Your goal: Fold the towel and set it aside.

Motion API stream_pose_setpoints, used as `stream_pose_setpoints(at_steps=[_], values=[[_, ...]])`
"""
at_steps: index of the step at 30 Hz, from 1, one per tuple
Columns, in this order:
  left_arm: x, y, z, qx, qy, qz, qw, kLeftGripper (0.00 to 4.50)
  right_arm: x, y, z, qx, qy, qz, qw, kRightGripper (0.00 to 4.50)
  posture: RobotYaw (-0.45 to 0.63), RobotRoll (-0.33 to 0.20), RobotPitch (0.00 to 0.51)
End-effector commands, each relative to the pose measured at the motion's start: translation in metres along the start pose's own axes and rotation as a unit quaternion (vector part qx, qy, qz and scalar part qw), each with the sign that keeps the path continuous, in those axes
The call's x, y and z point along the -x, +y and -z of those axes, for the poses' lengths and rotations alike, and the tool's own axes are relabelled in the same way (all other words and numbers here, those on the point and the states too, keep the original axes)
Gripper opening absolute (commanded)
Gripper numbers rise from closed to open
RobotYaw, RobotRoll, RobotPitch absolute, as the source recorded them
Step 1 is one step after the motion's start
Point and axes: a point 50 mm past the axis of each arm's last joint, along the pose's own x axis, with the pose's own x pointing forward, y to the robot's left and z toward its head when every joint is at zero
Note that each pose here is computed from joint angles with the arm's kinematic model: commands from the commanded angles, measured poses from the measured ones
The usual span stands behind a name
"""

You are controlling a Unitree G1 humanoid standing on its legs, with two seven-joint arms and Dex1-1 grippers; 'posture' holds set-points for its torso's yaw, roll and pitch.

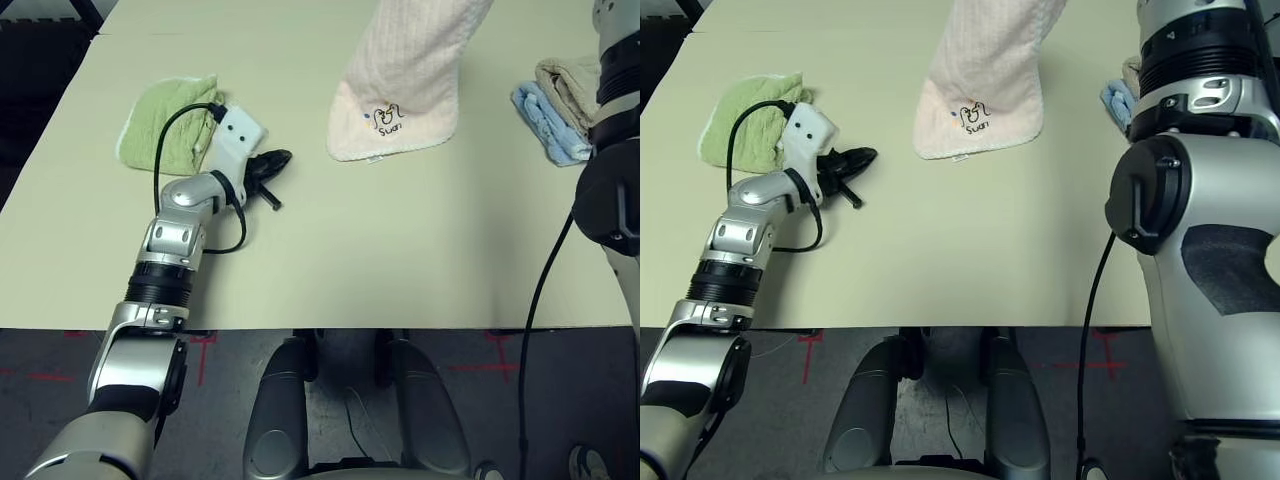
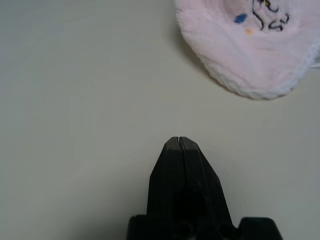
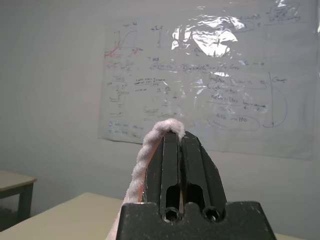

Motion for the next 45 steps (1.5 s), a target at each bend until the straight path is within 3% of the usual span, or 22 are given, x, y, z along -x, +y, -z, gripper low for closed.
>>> stream_pose_setpoints(at_steps=[1,3,6,8,12,17,20,25,29,34,38,45], values=[[-0.022,-0.021,-0.021,-0.005,-0.046,0.025,0.999,0.06,-0.001,0.002,-0.004,0.001,-0.008,-0.007,1.0,0.0,0.03,0.0,0.328],[-0.034,-0.036,-0.027,-0.009,-0.057,0.042,0.997,0.06,-0.001,0.004,-0.002,-0.004,-0.005,-0.012,1.0,0.0,0.02,0.0,0.328],[-0.048,-0.052,-0.031,-0.017,-0.063,0.065,0.996,0.55,0.001,0.013,0.008,-0.02,0.019,-0.061,0.998,0.0,0.01,0.0,0.327],[-0.053,-0.057,-0.032,-0.018,-0.066,0.073,0.995,1.24,0.001,0.014,0.008,-0.022,0.018,-0.066,0.997,0.0,0.01,0.0,0.327],[-0.057,-0.062,-0.032,-0.014,-0.068,0.079,0.994,2.66,-0.018,0.009,-0.039,-0.033,-0.079,-0.048,0.995,0.0,0.0,0.0,0.327],[-0.06,-0.064,-0.032,-0.01,-0.07,0.076,0.995,4.42,-0.028,0.008,-0.061,-0.042,-0.116,-0.034,0.992,0.0,0.01,0.0,0.327],[-0.061,-0.065,-0.032,-0.007,-0.07,0.073,0.995,4.43,-0.029,0.011,-0.059,-0.045,-0.113,-0.04,0.992,0.0,0.02,0.0,0.329],[-0.062,-0.067,-0.031,-0.001,-0.072,0.069,0.995,3.05,-0.024,0.016,-0.04,-0.049,-0.073,-0.064,0.994,0.0,0.02,0.0,0.334],[-0.061,-0.068,-0.032,0.004,-0.074,0.071,0.995,3.56,-0.02,0.025,-0.023,-0.068,-0.045,-0.09,0.993,0.0,0.01,0.0,0.336],[-0.06,-0.07,-0.031,0.009,-0.074,0.077,0.994,3.67,-0.014,0.064,0.0,-0.143,-0.02,-0.143,0.979,0.0,0.01,0.0,0.339],[-0.06,-0.071,-0.03,0.012,-0.072,0.078,0.994,3.64,-0.01,0.09,0.003,-0.186,-0.016,-0.172,0.967,0.0,0.03,0.0,0.344],[-0.057,-0.07,-0.029,0.017,-0.069,0.075,0.995,3.77,-0.014,0.088,0.004,-0.174,-0.009,-0.133,0.976,0.0,0.05,0.0,0.346]])
